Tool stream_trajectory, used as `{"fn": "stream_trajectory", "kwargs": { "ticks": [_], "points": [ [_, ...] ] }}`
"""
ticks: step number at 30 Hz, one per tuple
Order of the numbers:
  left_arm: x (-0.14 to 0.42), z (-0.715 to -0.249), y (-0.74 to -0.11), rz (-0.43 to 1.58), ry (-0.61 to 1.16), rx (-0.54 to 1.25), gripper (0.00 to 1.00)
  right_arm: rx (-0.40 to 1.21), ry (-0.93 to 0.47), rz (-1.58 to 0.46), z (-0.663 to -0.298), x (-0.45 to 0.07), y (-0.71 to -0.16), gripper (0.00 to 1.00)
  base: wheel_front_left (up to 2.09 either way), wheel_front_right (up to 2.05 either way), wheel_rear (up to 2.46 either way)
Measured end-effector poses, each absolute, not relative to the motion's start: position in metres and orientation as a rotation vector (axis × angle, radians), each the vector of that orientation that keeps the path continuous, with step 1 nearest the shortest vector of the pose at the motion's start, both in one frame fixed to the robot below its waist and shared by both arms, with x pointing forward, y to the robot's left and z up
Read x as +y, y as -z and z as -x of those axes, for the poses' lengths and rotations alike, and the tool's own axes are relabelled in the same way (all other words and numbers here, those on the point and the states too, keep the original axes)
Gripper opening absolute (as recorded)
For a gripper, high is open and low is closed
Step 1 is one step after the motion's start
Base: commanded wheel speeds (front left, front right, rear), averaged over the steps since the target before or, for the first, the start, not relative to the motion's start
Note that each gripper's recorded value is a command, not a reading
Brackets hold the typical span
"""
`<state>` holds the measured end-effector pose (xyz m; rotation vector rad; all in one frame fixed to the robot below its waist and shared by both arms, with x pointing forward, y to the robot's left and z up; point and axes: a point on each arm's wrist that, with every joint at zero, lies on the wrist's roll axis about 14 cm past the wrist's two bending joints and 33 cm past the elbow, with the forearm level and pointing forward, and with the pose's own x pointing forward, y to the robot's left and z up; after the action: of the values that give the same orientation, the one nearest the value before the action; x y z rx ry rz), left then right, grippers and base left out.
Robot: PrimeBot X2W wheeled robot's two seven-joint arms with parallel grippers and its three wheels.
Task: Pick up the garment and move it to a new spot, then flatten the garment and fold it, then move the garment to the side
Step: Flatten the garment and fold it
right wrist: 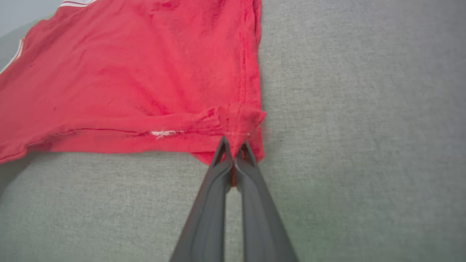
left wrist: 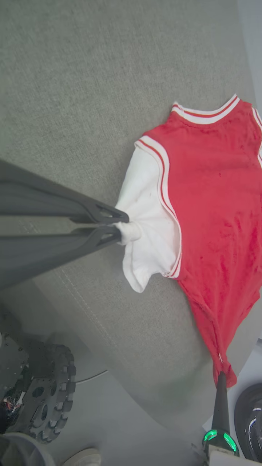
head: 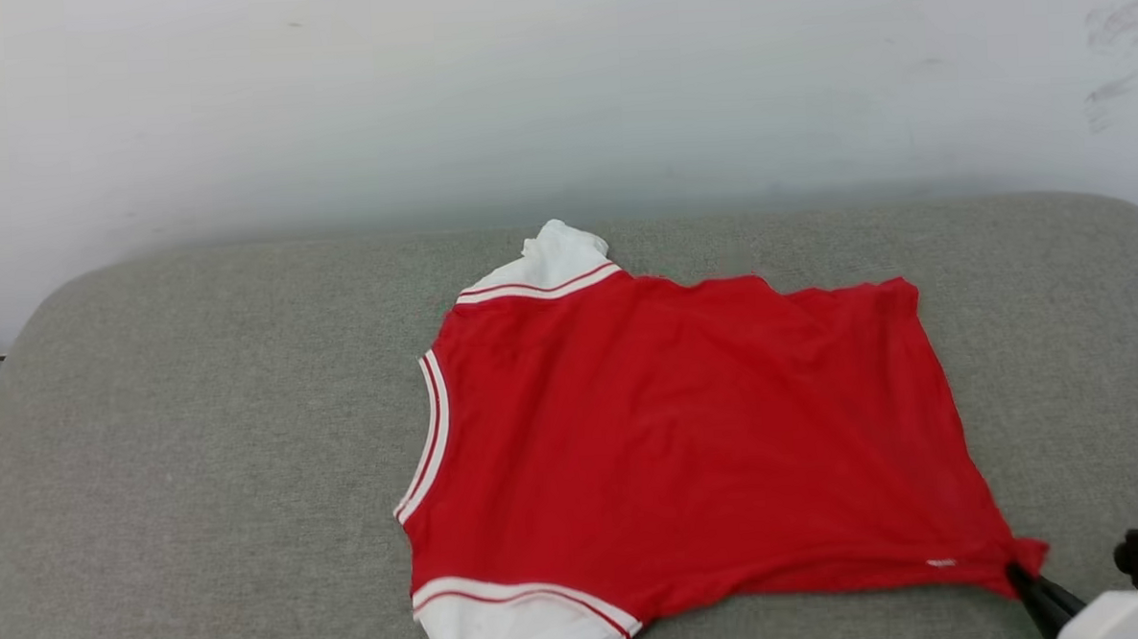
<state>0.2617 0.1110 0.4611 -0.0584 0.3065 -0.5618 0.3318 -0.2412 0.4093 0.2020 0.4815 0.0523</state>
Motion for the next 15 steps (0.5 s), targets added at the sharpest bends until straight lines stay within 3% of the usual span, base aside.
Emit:
{"fn": "stream_trajectory", "kwargs": {
  "ticks": [10,15],
  "points": [
    [0.108,-0.214,-0.434,0.071,0.662,0.504,0.0,0.634,-0.033,-0.167,-0.284,-0.254,-0.397,0.0,0.0,0.0,0.0],
    [0.11,-0.229,-0.445,0.081,0.64,0.439,0.0,0.618,-0.026,-0.18,-0.282,-0.255,-0.407,0.0,0.0,0.0,0.0]
  ]
}}
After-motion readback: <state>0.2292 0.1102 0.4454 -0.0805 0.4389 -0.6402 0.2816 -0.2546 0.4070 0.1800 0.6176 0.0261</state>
